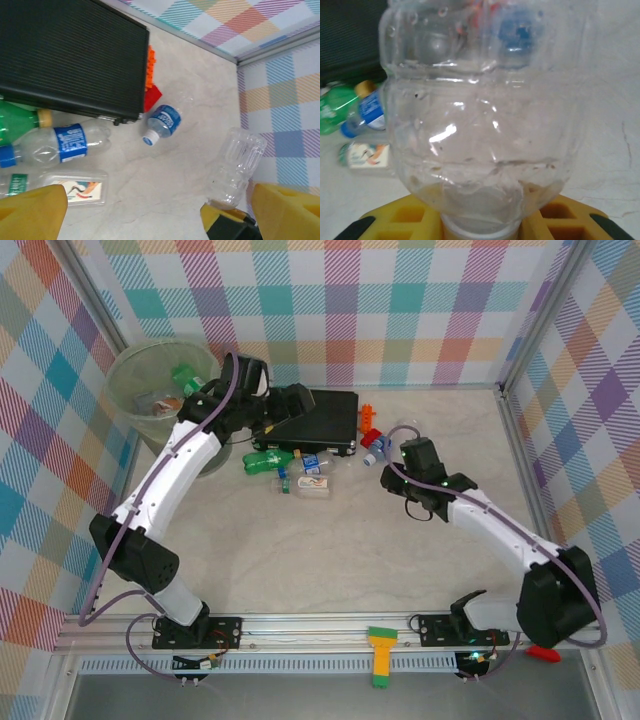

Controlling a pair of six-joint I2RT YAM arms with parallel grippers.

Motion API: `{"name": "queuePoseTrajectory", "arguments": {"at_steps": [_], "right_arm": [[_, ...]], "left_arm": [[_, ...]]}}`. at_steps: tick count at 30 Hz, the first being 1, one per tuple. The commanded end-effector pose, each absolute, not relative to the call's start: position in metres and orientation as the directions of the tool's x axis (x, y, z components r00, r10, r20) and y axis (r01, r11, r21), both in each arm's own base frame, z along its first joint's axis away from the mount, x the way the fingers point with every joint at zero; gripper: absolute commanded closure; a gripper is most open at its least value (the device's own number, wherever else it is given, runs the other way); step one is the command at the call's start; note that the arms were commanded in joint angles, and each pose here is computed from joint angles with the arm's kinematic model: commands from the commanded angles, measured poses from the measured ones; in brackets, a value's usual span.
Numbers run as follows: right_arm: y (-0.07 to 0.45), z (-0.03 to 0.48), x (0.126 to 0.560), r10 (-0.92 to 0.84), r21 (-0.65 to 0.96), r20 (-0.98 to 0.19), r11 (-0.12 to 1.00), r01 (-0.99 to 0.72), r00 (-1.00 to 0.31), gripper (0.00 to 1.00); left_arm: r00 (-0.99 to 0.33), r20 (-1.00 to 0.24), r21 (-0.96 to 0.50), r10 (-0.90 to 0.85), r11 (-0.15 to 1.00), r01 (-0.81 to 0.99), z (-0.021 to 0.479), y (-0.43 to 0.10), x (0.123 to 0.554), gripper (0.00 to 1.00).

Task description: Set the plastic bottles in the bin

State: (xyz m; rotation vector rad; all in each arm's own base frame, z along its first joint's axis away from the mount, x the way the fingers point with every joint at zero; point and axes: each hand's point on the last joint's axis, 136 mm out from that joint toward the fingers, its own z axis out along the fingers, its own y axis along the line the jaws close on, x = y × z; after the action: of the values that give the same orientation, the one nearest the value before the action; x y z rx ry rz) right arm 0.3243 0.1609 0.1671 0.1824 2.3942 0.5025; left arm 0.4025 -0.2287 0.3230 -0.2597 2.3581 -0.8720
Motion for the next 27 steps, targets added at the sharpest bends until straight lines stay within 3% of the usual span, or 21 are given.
{"name": "queuePoseTrajectory", "arguments": {"at_steps": [1, 12, 27], "right_arm": [[0.185, 0.196, 0.317, 0.119, 0.411, -0.648, 0.887, -0.213, -0.753, 0.68], [0.238, 0.258, 0.300, -0.022, 0.452, -0.726, 0.738, -0.501, -0.687, 0.66], [0.256, 0.274, 0.290, -0.068, 0.485, -0.727, 0.654, -0.580, -0.684, 0.66]], "left_arm": [[-0.814, -0.436, -0.726, -0.384, 0.684, 0.066, 0.329, -0.254, 0.406, 0.07], [-0.843, -0.393, -0.820, -0.366, 0.554, 0.142, 0.332, -0.306, 0.391, 0.12], [-0.862, -0.415, -0.846, -0.293, 0.473, 0.247, 0.336, -0.352, 0.378, 0.17]]}}
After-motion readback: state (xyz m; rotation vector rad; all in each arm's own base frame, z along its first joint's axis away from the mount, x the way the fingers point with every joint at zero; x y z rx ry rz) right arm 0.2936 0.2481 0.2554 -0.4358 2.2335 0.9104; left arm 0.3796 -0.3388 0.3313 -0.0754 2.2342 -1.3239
